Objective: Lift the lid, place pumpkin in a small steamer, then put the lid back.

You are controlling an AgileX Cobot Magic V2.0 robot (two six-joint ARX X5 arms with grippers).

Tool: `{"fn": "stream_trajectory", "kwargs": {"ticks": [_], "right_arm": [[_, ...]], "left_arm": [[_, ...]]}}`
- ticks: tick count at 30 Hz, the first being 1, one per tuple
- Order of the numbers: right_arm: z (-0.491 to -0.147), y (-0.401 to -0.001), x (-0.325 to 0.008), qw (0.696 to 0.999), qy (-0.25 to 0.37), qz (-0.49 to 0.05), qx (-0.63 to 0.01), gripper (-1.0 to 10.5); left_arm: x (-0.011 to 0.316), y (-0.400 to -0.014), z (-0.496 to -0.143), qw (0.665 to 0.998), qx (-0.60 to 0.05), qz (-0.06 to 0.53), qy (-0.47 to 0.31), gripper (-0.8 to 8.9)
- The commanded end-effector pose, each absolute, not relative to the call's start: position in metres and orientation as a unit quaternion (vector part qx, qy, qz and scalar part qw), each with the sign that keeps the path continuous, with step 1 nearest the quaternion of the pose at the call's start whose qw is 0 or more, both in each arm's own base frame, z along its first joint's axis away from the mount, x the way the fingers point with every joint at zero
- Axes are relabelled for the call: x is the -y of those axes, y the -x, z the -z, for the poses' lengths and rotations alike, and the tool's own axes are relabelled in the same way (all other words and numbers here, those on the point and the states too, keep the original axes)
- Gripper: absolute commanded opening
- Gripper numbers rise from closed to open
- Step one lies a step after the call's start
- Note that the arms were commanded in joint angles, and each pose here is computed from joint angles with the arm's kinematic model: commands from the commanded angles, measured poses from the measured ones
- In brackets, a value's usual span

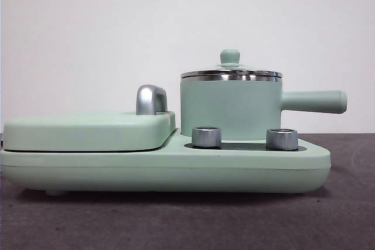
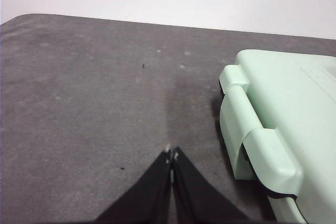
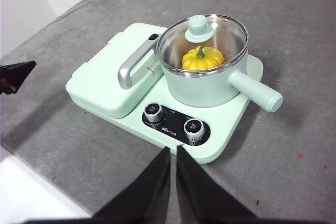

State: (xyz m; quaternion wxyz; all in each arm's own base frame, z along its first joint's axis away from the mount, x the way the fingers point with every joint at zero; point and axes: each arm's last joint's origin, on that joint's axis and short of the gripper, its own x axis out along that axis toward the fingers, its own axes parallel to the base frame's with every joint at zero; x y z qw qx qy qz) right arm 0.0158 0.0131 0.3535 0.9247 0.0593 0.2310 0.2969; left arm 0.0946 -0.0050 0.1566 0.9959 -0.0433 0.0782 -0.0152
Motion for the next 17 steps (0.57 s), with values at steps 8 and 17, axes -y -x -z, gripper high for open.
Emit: {"fn": "stream_trajectory", "kwargs": {"ticks": [8, 17], "right_arm": [[-0.316, -0.056, -0.015, 0.973, -0.107, -0.119, -0.168, 0.2], [-0.208, -0.093, 0.007, 0.992, -0.102, 0.046, -0.053, 0.2]], "left_arm": [[0.005, -0.095, -0.15, 0.995, -0.089, 0.014, 0.038, 0.06], [0.005, -0.095, -0.15, 0.995, -0.089, 0.013, 0.038, 0.06]]}}
